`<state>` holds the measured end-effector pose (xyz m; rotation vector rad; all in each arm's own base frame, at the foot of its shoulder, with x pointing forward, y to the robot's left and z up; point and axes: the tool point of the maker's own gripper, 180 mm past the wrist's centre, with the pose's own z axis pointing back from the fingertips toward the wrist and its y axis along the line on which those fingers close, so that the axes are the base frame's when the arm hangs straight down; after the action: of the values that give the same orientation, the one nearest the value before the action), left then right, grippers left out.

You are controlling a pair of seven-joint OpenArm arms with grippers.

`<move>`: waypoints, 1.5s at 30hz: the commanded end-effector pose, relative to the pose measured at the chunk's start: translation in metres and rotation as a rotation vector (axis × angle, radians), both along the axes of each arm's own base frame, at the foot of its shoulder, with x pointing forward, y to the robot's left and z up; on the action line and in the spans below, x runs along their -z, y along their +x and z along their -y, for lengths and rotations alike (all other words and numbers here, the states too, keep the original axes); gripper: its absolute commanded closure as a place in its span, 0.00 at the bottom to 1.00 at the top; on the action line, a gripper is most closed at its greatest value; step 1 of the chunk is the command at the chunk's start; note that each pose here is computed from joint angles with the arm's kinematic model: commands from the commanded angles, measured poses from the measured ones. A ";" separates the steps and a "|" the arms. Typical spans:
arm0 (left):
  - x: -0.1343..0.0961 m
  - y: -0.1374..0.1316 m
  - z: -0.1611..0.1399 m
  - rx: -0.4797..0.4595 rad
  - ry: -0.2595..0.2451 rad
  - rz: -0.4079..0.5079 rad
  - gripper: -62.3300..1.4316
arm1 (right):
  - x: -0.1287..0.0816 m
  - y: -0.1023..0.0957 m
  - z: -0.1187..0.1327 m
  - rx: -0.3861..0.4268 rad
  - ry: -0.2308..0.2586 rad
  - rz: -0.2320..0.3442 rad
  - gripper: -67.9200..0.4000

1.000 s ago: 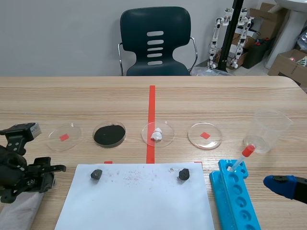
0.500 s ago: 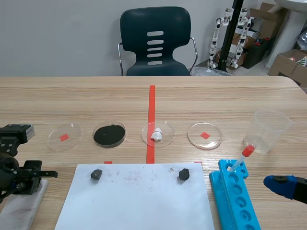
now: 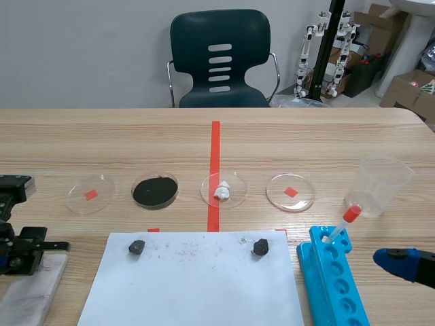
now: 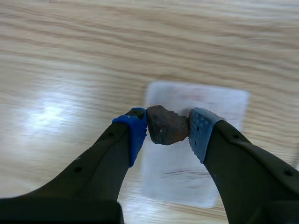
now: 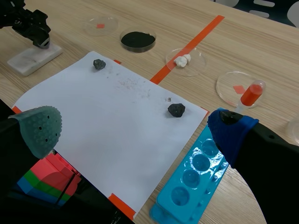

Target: Rub the mineral on the streak plate

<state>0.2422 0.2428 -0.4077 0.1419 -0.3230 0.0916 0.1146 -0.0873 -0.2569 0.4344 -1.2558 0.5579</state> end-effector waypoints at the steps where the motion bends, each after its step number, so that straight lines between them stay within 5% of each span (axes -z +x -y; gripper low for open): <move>1: -0.002 0.003 0.007 0.018 -0.035 0.014 0.80 | -0.011 0.005 -0.004 -0.002 0.026 0.034 0.00; 6: 0.001 0.005 0.028 0.041 -0.118 0.030 0.80 | -0.011 0.005 -0.004 -0.002 0.026 0.034 0.00; 15: 0.001 0.008 0.040 0.049 -0.174 0.049 0.80 | -0.011 0.005 -0.004 -0.002 0.026 0.034 0.00; 24: 0.018 -0.006 0.016 0.025 -0.091 -0.017 0.80 | -0.011 0.005 -0.004 -0.002 0.026 0.034 0.00; 33: 0.017 -0.010 -0.013 0.012 0.054 -0.040 0.80 | -0.011 0.005 -0.004 -0.002 0.026 0.034 0.00; 45: 0.013 -0.009 -0.026 -0.001 0.111 -0.037 0.80 | -0.011 0.005 -0.004 -0.002 0.026 0.034 0.00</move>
<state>0.2501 0.2399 -0.4137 0.1605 -0.3478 0.0613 0.1146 -0.0873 -0.2569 0.4344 -1.2558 0.5579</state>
